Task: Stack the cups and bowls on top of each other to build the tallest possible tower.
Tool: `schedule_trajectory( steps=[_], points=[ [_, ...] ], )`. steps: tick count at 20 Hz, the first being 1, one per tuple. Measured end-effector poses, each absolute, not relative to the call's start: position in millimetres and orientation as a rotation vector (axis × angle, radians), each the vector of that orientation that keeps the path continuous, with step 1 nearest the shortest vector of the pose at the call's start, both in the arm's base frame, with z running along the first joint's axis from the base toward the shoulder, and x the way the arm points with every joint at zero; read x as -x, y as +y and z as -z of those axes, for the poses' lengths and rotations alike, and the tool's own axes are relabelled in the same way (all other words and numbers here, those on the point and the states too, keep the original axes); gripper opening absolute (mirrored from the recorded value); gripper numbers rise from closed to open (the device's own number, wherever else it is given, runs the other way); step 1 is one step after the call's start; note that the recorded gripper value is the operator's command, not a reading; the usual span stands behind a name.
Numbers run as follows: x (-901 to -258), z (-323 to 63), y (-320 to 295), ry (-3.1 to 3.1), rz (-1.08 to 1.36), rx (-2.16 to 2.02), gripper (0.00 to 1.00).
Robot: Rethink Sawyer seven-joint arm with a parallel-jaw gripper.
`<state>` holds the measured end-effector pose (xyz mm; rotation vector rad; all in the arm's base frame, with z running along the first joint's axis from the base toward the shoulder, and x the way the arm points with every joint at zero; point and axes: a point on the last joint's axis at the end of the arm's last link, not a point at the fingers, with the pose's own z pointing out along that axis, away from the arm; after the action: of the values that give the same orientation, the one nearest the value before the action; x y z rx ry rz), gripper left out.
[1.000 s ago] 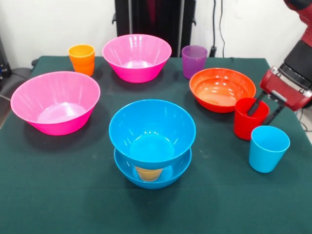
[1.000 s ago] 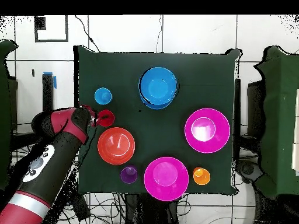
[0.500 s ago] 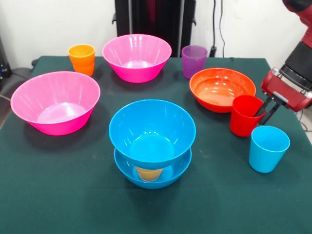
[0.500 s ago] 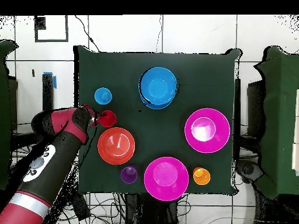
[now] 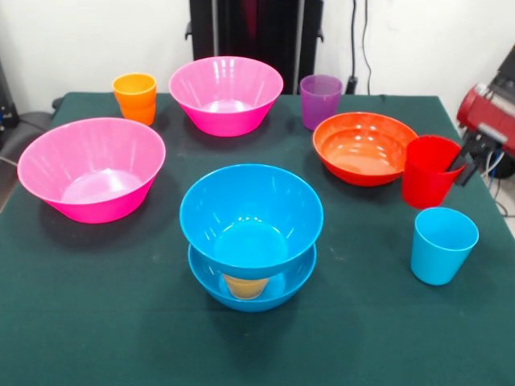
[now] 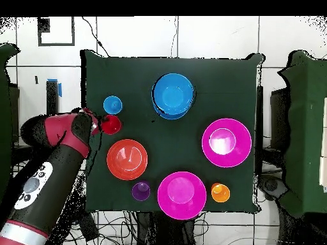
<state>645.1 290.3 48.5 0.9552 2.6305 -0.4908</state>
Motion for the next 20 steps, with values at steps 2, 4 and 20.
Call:
schedule_trajectory(
  steps=[2, 4, 20],
  points=[
    [-653, -80, 288, 2.620, 0.472, -0.984, 0.00],
    [-659, -98, 286, 2.612, 0.451, -1.004, 0.00],
    [-752, -286, 169, 2.431, 0.164, -1.272, 0.00]
  ],
)
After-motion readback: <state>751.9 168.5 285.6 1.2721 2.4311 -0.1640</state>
